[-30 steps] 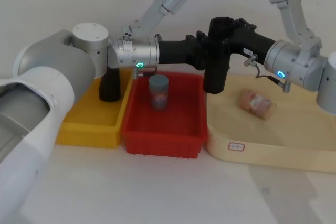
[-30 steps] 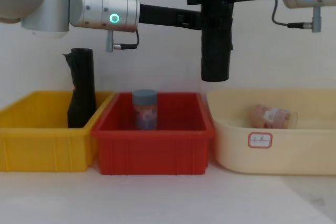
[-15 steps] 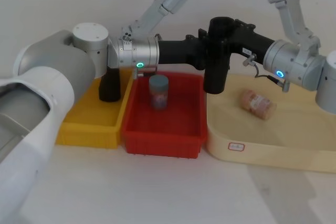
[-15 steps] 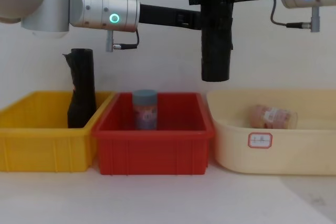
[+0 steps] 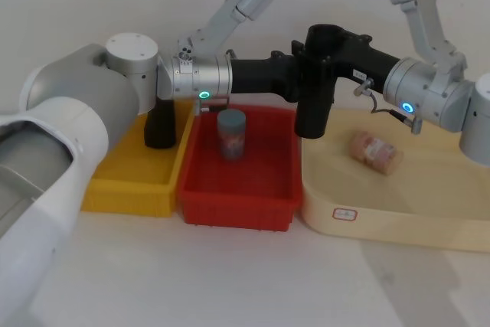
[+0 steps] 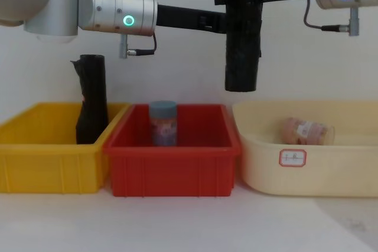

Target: Pick up the garbage bag with the one hand and transfer it to the other hand.

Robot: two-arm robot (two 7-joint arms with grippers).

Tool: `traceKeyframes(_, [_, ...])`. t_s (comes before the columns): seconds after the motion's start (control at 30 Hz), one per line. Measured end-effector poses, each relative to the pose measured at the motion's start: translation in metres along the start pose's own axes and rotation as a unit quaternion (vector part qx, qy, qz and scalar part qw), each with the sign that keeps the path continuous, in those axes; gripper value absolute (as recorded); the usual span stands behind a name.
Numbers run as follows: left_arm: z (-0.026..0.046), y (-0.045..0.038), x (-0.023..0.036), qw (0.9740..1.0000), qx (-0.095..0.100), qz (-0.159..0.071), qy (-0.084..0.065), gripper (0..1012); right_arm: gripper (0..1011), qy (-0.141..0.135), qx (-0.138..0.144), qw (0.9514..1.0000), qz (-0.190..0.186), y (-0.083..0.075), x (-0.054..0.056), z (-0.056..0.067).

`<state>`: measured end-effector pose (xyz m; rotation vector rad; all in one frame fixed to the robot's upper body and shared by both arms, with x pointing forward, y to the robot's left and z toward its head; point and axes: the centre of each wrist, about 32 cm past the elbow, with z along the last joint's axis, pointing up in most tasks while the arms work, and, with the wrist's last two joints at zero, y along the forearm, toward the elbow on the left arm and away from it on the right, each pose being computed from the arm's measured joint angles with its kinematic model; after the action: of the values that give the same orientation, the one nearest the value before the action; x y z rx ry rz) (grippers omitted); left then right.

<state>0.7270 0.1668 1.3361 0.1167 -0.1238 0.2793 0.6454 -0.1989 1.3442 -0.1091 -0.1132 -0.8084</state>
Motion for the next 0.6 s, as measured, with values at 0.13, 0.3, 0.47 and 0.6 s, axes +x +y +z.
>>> traceKeyframes(0.13, [0.0,0.0,0.0,1.0,0.0,0.0,0.0,394,577,0.0,0.0,1.0,0.0,0.0,0.0001,0.0])
traceKeyframes(0.3, [0.0,0.0,0.0,1.0,0.0,0.0,0.0,394,562,0.0,0.0,1.0,0.0,0.0,0.0002,0.0])
traceKeyframes(0.47, [0.0,0.0,0.0,1.0,0.0,0.0,0.0,394,562,0.0,0.0,1.0,-0.001,0.0,0.0002,-0.0001])
traceKeyframes(0.6, [0.0,0.0,0.0,1.0,0.0,0.0,0.0,394,562,0.0,0.0,1.0,-0.001,0.0,0.0002,-0.0001])
